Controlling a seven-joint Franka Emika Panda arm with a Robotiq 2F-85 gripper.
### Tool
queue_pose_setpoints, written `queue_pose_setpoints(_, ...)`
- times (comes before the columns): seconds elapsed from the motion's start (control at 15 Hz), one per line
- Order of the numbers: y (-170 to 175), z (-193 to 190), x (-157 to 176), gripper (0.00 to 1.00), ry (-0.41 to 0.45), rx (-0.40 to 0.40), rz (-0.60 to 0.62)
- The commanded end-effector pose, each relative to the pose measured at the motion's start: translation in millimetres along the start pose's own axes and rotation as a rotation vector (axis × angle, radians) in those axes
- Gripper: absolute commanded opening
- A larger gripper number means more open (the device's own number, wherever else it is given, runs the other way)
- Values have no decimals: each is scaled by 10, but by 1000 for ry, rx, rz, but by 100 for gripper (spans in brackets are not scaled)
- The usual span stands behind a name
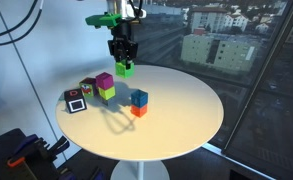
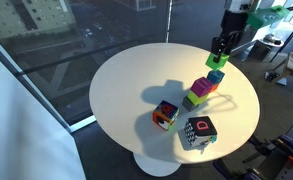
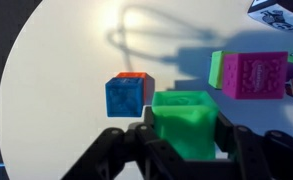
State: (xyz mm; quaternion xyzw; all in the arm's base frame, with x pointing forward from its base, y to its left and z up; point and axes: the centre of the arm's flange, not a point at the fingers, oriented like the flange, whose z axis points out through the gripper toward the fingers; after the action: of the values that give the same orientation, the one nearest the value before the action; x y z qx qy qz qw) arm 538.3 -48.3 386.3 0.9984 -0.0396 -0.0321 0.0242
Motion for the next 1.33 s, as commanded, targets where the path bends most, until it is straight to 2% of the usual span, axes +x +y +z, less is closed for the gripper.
queue_pose_setpoints(0.0,-147,-128,-168,31,11,-14,-43)
queue_pose_setpoints(0.93,-713,-95,-388,31,5,-96,-137)
queue_pose_setpoints(1.27,-905,-43,-440,31,-10,-99,-147)
